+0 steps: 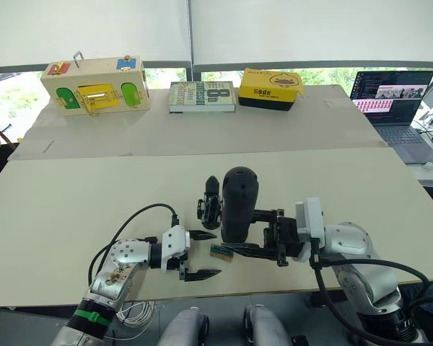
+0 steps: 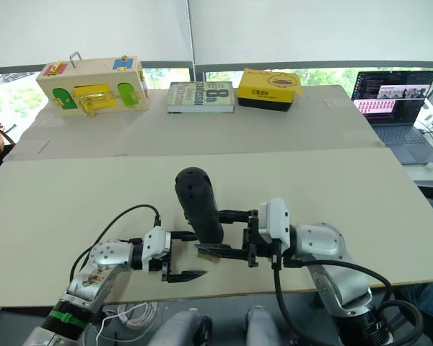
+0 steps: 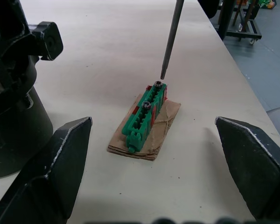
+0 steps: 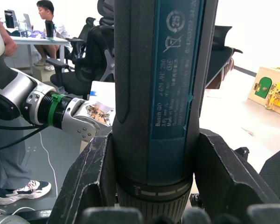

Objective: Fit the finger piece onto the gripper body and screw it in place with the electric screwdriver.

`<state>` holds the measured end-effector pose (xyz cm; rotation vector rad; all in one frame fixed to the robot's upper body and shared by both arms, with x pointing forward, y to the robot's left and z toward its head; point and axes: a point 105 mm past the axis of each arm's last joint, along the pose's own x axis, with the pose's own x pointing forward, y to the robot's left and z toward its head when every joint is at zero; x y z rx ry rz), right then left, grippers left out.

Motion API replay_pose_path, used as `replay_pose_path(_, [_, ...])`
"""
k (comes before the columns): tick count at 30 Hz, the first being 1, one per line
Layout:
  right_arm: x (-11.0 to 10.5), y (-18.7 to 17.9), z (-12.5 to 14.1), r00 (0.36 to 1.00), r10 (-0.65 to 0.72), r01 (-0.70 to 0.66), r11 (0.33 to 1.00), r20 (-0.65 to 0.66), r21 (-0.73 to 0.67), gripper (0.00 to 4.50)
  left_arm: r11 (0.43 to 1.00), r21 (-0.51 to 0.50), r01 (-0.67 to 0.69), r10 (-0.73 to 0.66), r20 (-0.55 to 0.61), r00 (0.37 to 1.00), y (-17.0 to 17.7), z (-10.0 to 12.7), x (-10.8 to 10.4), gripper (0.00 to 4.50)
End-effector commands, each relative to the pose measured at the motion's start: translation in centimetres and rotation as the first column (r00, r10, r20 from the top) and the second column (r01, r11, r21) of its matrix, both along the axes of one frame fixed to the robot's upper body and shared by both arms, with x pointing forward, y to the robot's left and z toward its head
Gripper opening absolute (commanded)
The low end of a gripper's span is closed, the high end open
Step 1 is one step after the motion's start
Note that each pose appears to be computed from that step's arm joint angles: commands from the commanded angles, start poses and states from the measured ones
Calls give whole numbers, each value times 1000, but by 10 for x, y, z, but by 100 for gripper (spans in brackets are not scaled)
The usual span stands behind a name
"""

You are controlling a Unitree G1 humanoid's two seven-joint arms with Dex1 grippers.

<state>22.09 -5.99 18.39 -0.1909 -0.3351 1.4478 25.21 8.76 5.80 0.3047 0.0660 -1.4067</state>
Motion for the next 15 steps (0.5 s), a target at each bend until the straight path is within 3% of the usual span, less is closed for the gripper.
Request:
replay_pose_path(1, [-4,2,14,997,11,-15,999,74,42,192,999,34,9,-7,-61,998,-1,-18,-7,450])
replay_pose_path(15, [-1,0,13,997,0,-4,999,73,42,192,999,32,5,-3,-67,998,-2,-21,-7,450])
